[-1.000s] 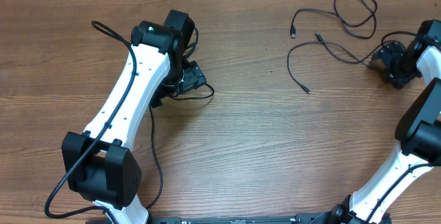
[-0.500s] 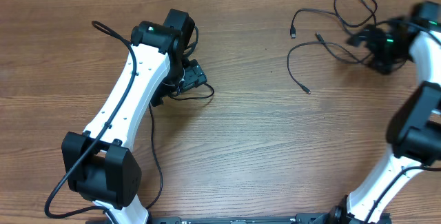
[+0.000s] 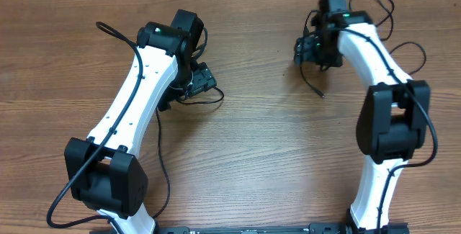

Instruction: Untangle cables

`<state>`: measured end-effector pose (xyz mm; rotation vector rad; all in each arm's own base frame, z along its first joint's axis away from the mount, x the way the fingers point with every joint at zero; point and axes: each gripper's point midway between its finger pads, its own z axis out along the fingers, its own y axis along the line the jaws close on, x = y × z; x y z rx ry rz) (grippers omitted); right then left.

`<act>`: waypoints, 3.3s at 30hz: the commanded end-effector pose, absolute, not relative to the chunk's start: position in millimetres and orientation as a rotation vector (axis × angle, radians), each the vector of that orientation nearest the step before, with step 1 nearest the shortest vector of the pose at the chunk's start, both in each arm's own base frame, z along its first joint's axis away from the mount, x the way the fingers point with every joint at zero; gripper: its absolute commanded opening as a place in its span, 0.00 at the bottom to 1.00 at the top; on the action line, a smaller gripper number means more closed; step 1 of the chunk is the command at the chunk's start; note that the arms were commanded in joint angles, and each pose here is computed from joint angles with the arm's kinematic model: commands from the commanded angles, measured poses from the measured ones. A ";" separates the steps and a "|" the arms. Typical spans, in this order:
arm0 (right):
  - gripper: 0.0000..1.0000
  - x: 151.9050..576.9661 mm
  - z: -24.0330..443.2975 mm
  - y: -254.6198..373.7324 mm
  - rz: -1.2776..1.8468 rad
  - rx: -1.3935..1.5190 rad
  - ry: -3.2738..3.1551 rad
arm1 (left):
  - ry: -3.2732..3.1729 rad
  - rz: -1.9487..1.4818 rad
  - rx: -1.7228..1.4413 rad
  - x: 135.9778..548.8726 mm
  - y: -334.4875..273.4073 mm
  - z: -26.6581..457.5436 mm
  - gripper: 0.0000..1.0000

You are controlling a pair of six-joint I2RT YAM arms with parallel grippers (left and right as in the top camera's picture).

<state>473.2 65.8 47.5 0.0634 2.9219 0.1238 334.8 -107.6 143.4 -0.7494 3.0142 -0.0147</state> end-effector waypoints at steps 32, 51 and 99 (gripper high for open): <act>0.04 502.6 -4.6 67.4 0.053 0.098 2.855 | 2.982 -0.061 -0.698 336.6 -110.8 158.3 0.99; 0.78 505.4 66.8 -3.2 0.037 0.469 2.746 | 2.971 -0.071 -0.696 339.7 -111.8 158.6 1.00; 0.33 468.7 -9.5 -207.4 0.098 1.211 2.557 | 2.965 -0.078 -0.701 340.9 -112.4 158.8 1.00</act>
